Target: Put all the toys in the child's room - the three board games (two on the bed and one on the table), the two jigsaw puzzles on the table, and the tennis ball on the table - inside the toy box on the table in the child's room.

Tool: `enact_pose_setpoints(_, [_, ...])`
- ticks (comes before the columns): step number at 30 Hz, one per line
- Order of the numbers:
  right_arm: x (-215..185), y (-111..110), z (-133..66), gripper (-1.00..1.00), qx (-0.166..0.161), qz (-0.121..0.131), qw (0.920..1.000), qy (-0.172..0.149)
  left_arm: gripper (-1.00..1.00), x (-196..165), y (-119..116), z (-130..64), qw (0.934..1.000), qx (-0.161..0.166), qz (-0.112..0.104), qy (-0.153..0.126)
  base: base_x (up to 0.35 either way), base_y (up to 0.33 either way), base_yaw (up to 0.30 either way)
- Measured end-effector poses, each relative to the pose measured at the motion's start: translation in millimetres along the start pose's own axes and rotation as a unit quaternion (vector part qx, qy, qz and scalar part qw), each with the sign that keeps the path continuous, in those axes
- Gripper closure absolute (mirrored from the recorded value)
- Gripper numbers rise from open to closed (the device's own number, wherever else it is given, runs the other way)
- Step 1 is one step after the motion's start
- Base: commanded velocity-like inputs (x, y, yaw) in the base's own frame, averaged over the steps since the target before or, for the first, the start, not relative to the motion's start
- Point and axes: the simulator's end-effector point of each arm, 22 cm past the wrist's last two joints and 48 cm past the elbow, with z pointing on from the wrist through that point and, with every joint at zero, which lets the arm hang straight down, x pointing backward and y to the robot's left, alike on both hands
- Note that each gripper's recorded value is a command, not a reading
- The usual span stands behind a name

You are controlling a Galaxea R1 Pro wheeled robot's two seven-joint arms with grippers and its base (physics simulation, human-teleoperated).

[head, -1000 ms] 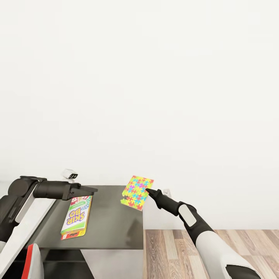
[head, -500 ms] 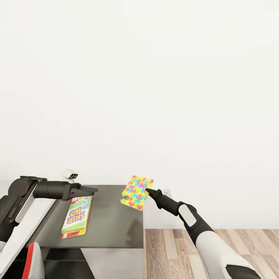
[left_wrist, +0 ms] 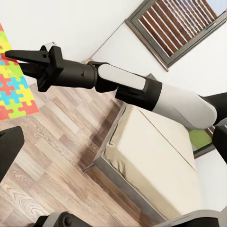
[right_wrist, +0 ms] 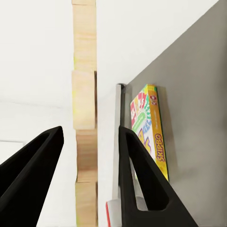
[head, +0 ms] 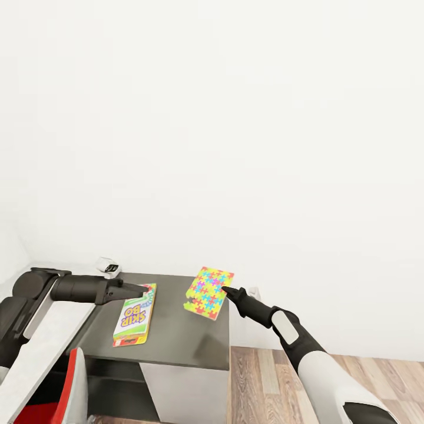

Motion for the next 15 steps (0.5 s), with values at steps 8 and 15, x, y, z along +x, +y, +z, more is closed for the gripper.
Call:
enact_pose_setpoints(8, [0.5, 0.4, 0.5, 1.00, 0.000, 0.000, 1.0000, 0.000, -1.00, 0.0, -0.1, 0.4, 1.0000, 0.000, 0.000, 0.000, 0.000, 0.000, 0.004])
enact_pose_setpoints(15, [-0.6, -0.8, -0.2, 1.00, 0.001, 0.000, 1.0000, 0.000, -1.00, 0.0, 0.1, 0.7, 1.0000, 0.001, 0.000, 0.000, -0.057, 0.000, 0.000])
